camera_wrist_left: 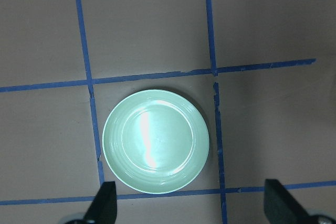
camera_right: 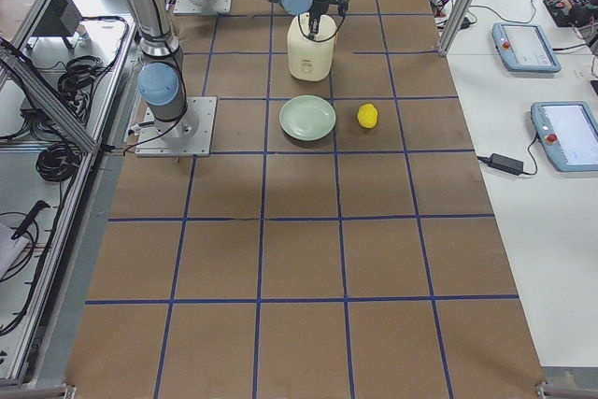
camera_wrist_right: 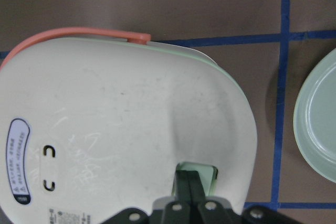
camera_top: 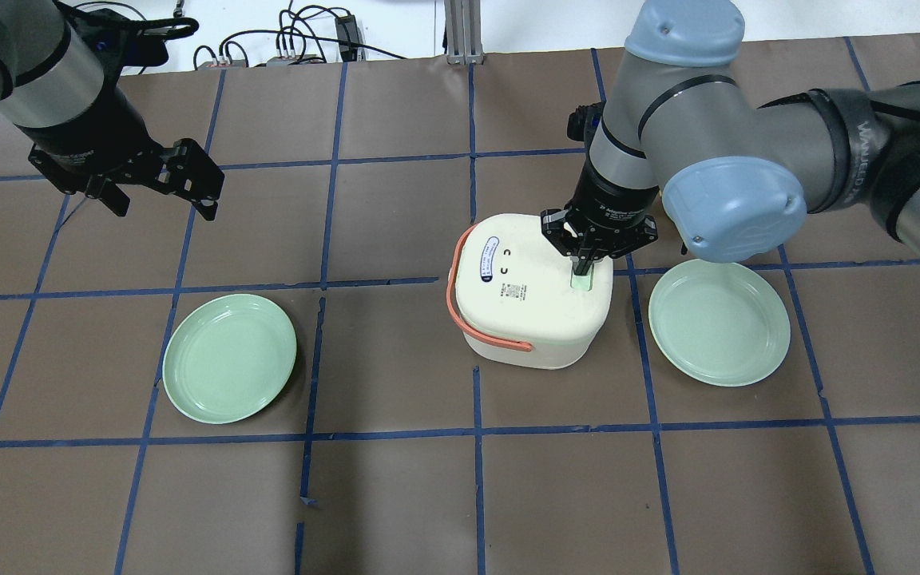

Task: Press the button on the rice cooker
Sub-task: 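Lower the right gripper and press down on the green lid button, then lift the right gripper away as the rice cooker lid pops open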

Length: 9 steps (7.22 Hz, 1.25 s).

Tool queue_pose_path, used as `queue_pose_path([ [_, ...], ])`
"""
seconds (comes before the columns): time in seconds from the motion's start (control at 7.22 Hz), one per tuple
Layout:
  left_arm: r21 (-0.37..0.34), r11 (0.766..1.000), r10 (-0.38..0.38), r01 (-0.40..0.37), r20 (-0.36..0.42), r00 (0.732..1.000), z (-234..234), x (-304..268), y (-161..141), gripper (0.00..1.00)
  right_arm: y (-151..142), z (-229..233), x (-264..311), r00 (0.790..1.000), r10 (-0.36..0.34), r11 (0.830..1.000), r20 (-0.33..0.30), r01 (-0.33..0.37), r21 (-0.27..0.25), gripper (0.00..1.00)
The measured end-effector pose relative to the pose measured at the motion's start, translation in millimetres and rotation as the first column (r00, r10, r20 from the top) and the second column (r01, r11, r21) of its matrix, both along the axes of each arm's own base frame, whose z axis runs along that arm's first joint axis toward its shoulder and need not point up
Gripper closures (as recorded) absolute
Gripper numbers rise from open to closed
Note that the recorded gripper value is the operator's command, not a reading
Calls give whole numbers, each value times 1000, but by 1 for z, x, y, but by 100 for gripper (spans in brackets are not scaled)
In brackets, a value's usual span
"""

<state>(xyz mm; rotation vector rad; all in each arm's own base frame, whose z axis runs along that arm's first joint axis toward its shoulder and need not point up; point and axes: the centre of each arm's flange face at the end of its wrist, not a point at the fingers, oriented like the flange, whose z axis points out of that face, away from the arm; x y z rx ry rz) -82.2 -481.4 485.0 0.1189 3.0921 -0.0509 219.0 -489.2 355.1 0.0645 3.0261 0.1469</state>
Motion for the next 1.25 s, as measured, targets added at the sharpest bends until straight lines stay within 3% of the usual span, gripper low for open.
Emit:
queue_pose_path([
  [0.28, 0, 1000, 0, 0, 0, 1000, 0, 0, 0, 0, -2, 8, 0, 1000, -5, 1000, -7, 4, -16, 71],
  [0.42, 0, 1000, 0, 0, 0, 1000, 0, 0, 0, 0, -6, 26, -1, 1000, -19, 1000, -13, 19, -24, 46],
  [0.55, 0, 1000, -1, 1, 0, 1000, 0, 0, 0, 0, -11, 57, -2, 999, -36, 999, -38, 35, -33, 8],
  [0.69, 0, 1000, -1, 1, 0, 1000, 0, 0, 0, 0, -19, 89, -9, 995, -44, 998, -90, 38, -59, 0],
  [0.83, 0, 1000, -1, 1, 0, 1000, 0, 0, 0, 0, -27, 113, -17, 991, -40, 995, -130, 28, -91, 0],
  [1.25, 0, 1000, 0, 0, 0, 1000, 0, 0, 0, 0, -36, 134, -44, 989, -18, 993, -144, 0, -118, 0],
])
